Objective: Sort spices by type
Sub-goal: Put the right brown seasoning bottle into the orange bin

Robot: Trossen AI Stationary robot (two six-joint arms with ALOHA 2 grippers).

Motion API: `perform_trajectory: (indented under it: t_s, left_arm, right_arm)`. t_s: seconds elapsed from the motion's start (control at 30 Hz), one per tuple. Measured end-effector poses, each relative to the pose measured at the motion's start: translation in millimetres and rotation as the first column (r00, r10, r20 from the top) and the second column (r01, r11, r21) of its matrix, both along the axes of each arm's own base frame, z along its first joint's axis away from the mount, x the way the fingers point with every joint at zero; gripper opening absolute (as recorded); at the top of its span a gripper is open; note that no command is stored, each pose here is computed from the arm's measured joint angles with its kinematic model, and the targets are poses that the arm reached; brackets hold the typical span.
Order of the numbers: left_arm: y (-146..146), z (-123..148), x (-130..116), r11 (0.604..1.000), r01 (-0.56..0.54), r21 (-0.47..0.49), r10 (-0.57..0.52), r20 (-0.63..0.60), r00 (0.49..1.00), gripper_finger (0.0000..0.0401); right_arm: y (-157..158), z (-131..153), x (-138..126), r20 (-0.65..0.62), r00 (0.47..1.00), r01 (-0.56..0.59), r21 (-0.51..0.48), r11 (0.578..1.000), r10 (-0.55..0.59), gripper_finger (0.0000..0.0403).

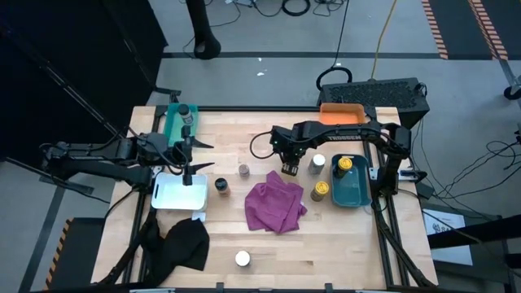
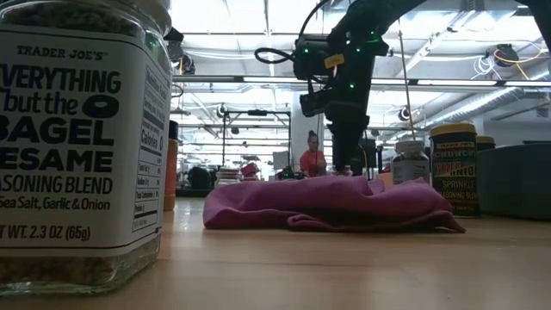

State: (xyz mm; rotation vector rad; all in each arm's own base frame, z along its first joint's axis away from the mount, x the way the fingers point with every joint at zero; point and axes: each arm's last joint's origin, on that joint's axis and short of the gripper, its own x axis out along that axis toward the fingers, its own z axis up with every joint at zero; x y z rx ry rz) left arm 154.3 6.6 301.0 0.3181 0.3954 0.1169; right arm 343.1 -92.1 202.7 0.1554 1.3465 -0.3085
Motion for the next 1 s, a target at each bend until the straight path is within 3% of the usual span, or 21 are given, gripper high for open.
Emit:
perform_trajectory:
  t_s: [0.2, 0.4, 0.77, 1.0]
  left_arm:
    - [0.0, 0.0, 0.0, 1.0, 0.0, 0.0, 0.0, 0.0, 1.0, 0.0246]
    - [0.0, 0.0, 0.0, 1.0, 0.0, 0.0, 0.0, -0.001, 1.0, 0.0246]
    - [0.0, 0.1, 0.0, 1.0, 0.0, 0.001, 0.0, 0.0, 1.0, 0.0246]
    - [0.0, 0.0, 0.1, 1.0, 0.0, 0.001, 0.0, 0.0, 1.0, 0.0246]
  right_arm:
    - [-3.7, 0.5, 2.0, 0.031, 0.999, 0.02, -0.009, 1.0, -0.019, 0.0209]
    - [-3.5, -9.8, -2.4, 0.017, 0.999, 0.031, -0.001, 1.0, -0.031, 0.0241]
    - [-2.6, -29.5, -4.8, 0.065, 0.998, 0.022, -0.013, 1.0, -0.022, 0.0222]
    - [-2.8, -28.8, -4.7, 0.069, 0.997, 0.025, -0.009, 1.0, -0.025, 0.0157]
